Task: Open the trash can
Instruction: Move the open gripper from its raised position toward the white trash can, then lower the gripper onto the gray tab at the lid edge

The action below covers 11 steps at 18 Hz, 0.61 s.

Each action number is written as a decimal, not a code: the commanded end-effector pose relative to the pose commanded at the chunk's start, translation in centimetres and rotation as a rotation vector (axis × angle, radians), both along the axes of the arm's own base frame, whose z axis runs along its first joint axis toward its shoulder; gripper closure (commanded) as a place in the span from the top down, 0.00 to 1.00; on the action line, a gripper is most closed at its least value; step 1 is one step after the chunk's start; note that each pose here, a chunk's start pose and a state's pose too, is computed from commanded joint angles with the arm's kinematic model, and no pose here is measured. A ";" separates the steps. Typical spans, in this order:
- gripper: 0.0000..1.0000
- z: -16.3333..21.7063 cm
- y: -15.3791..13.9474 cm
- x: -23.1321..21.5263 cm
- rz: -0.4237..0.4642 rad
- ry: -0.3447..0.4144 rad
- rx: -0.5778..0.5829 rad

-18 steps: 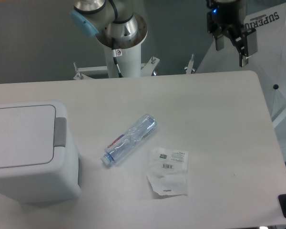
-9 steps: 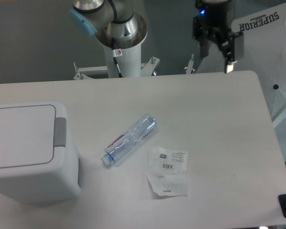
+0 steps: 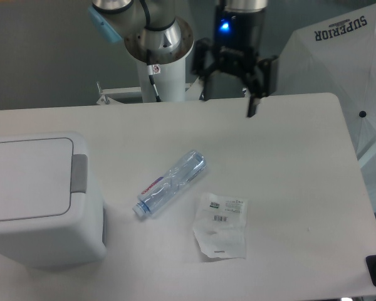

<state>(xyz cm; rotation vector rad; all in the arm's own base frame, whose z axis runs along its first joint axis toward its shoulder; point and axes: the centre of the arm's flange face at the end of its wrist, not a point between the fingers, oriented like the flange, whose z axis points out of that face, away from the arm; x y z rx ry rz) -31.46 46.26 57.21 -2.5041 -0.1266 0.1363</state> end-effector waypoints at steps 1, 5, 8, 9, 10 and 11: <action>1.00 -0.2 1.1 0.7 0.052 -0.033 0.026; 1.00 -1.1 4.2 2.9 0.155 -0.134 0.081; 1.00 -2.0 5.3 3.8 0.164 -0.170 0.073; 1.00 -2.4 5.7 4.2 0.166 -0.183 0.067; 1.00 -2.9 6.1 4.4 0.175 -0.201 0.062; 1.00 -3.4 6.7 5.0 0.180 -0.219 0.055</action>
